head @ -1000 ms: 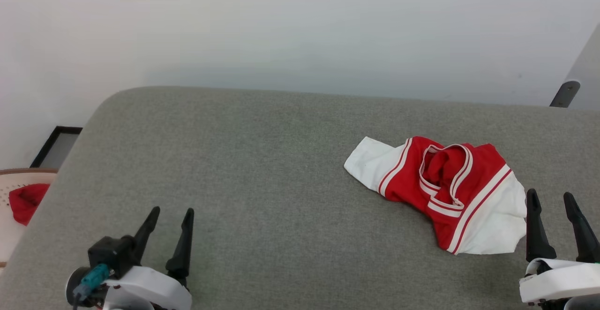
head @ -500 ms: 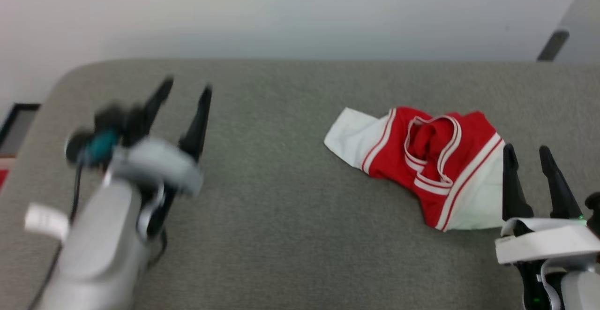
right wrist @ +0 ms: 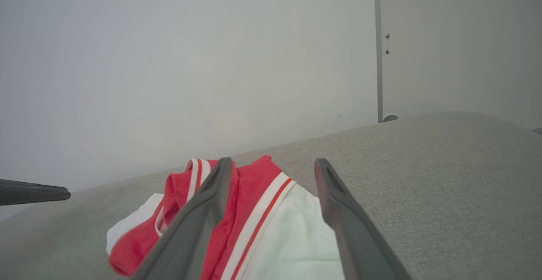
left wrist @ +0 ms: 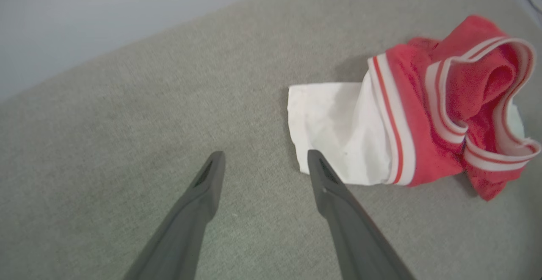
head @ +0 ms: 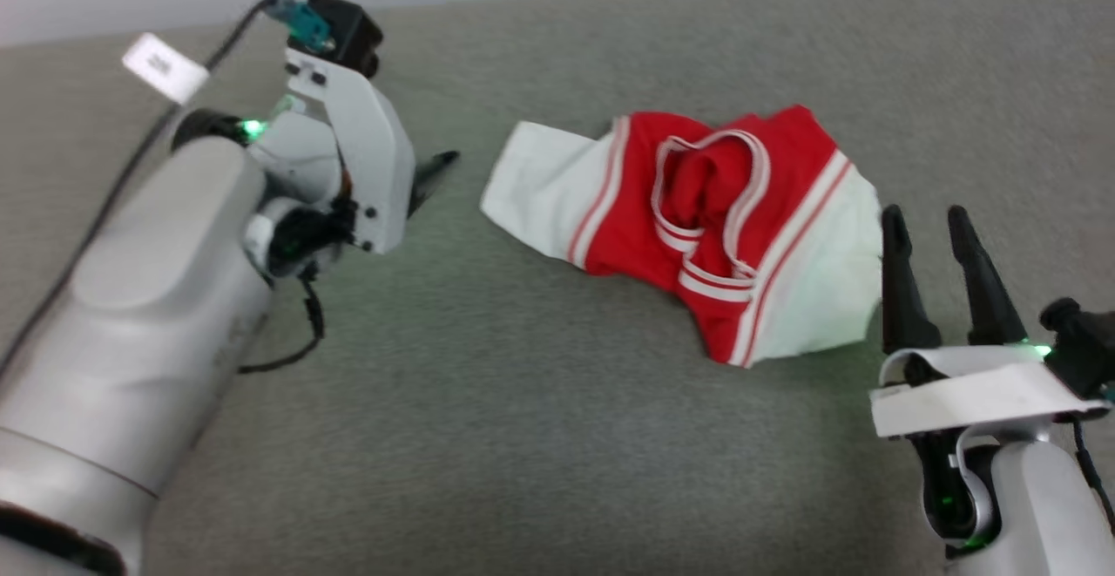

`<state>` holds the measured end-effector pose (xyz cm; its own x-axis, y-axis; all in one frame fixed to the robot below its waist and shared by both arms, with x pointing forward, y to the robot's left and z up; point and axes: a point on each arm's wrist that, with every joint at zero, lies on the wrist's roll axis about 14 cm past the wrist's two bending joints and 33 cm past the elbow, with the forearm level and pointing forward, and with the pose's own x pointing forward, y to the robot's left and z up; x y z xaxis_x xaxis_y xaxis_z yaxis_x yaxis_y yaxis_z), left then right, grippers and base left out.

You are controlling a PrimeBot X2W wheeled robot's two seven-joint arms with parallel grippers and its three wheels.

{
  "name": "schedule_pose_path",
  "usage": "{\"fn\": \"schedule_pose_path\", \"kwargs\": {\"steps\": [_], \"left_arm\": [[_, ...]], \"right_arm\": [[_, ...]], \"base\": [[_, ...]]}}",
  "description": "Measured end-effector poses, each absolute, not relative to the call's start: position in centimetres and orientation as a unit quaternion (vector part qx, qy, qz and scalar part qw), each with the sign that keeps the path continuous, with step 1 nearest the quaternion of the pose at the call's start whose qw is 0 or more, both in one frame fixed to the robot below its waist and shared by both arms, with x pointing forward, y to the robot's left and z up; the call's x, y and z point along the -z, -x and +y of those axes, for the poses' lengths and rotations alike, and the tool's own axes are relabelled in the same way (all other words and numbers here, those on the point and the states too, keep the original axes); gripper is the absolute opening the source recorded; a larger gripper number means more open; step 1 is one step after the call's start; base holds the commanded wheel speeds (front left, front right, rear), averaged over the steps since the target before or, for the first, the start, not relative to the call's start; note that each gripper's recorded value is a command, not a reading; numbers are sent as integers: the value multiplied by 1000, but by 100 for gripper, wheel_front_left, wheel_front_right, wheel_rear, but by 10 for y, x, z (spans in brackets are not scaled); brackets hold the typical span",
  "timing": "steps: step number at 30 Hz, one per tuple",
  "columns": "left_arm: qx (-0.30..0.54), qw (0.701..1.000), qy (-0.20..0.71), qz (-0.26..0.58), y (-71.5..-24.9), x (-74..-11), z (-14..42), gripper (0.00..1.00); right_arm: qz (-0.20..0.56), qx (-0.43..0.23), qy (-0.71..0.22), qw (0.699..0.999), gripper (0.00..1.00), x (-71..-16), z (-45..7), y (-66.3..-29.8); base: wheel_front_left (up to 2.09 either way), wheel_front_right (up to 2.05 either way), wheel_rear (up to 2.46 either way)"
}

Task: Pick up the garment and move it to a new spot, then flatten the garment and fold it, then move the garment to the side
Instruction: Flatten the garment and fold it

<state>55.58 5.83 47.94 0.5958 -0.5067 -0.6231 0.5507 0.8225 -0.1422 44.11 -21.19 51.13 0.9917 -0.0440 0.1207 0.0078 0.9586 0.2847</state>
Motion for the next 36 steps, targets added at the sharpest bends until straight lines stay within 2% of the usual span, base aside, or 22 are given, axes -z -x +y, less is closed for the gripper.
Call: {"fn": "schedule_pose_path", "kwargs": {"steps": [9,16,17,18,19,20,27,32,36], "left_arm": [[351,808,-26,472,-546,-415,18,100],[379,790,-1,483,-551,-401,-7,100],[381,788,0,484,-551,-400,-9,97],[381,788,6,483,-552,-400,-10,48],[381,789,14,482,-553,-401,-11,7],[380,790,21,481,-553,-401,-11,0],[369,810,42,454,-549,-414,2,0],[327,836,70,434,-544,-429,53,0],[287,842,98,447,-521,-429,100,0]], "right_arm": [[-54,56,-137,988,100,-500,-241,-441],[-36,80,-133,987,100,-487,-256,-434],[-35,81,-133,987,100,-486,-257,-434],[-34,82,-133,987,100,-486,-258,-433],[-35,84,-132,987,100,-486,-258,-433],[-37,84,-133,987,100,-487,-259,-434],[-35,81,-137,987,100,-486,-255,-432],[-33,54,-141,988,100,-486,-234,-436],[-37,26,-140,989,100,-490,-215,-441]], "base": [[0,0,0],[0,0,0],[0,0,0],[0,0,0],[0,0,0],[0,0,0],[0,0,0],[0,0,0],[0,0,0]]}}
